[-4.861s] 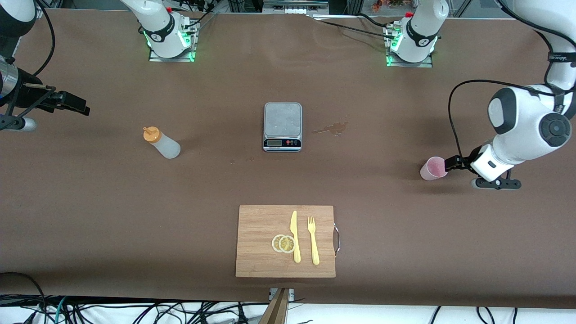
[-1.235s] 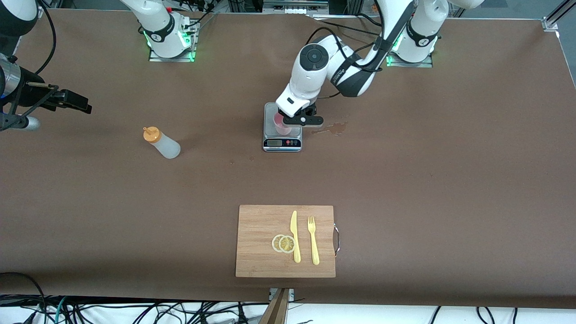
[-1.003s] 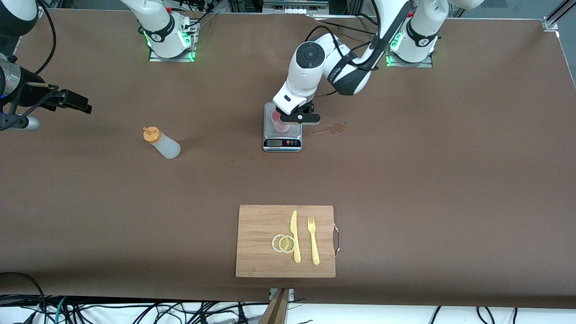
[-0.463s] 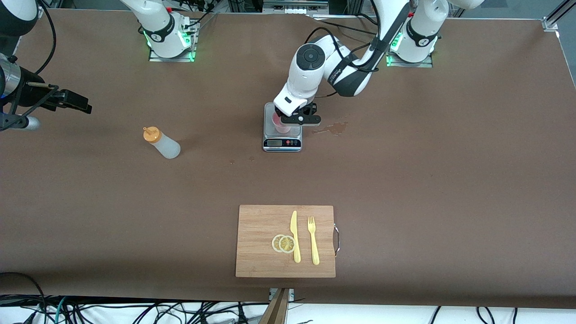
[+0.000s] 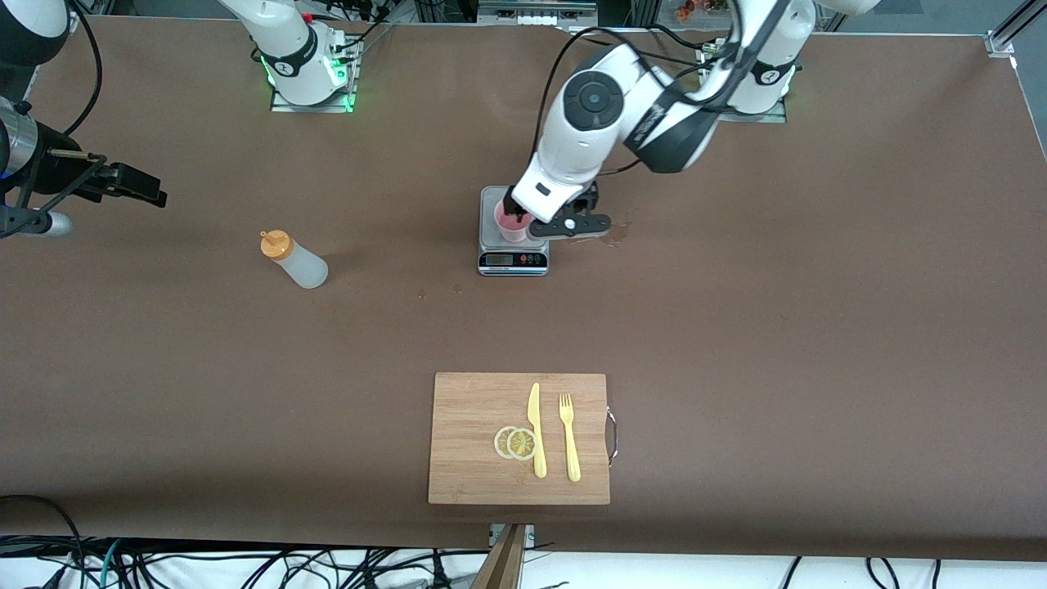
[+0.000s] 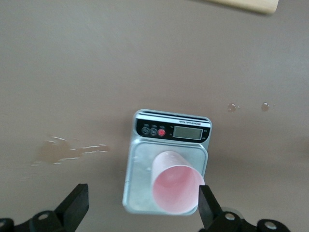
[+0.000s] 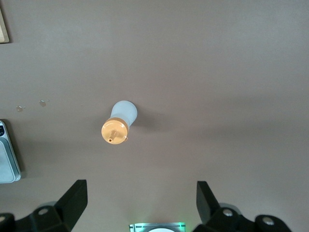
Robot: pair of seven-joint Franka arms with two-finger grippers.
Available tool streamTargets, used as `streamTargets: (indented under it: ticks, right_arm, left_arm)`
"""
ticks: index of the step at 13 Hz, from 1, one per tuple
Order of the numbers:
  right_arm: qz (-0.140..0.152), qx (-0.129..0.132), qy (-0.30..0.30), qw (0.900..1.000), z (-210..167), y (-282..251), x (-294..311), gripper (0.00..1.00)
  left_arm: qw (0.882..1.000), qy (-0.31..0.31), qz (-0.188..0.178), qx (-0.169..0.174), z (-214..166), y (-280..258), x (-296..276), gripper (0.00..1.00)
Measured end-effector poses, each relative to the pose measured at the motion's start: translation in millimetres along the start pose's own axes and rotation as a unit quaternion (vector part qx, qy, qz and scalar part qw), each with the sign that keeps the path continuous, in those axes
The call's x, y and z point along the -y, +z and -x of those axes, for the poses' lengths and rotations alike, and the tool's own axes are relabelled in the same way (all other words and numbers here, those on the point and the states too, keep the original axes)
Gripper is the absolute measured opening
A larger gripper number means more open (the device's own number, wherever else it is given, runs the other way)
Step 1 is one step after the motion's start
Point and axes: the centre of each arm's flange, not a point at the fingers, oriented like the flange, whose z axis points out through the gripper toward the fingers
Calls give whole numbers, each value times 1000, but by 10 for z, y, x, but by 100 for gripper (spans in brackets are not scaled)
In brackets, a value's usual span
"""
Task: Add sauce to pink cup with both arms
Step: 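Open the left gripper and withdraw it from the cup, then move the right gripper toward the white sauce bottle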
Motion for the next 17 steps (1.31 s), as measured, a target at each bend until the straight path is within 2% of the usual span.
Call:
streamTargets:
  ticks: [3, 6, 9, 12, 14, 17]
  right_arm:
    - [0, 0, -1, 1000, 1, -1, 16, 100]
    - [0, 1, -2, 1000, 2, 4, 24, 100]
    - [1, 9, -5, 1000, -22, 61, 39, 100]
    - [1, 25, -63, 998, -62, 177, 116, 100]
    - [-2, 35, -159, 987, -106, 266, 122, 100]
    - [-10, 45, -283, 958, -171, 382, 9, 100]
  left_arm:
    - [1000, 13, -1, -8, -495, -800, 548, 100]
    - [1000, 8, 0, -13, -945, -1243, 1368, 100]
    - [999, 14, -17, -40, -1283, -1659, 2245, 100]
    - [999, 18, -20, -37, -1401, -1938, 2953, 100]
    - [999, 15, -21, -27, -1417, -2066, 3353, 100]
    - [999, 22, -19, -26, -1406, -2223, 3745, 100]
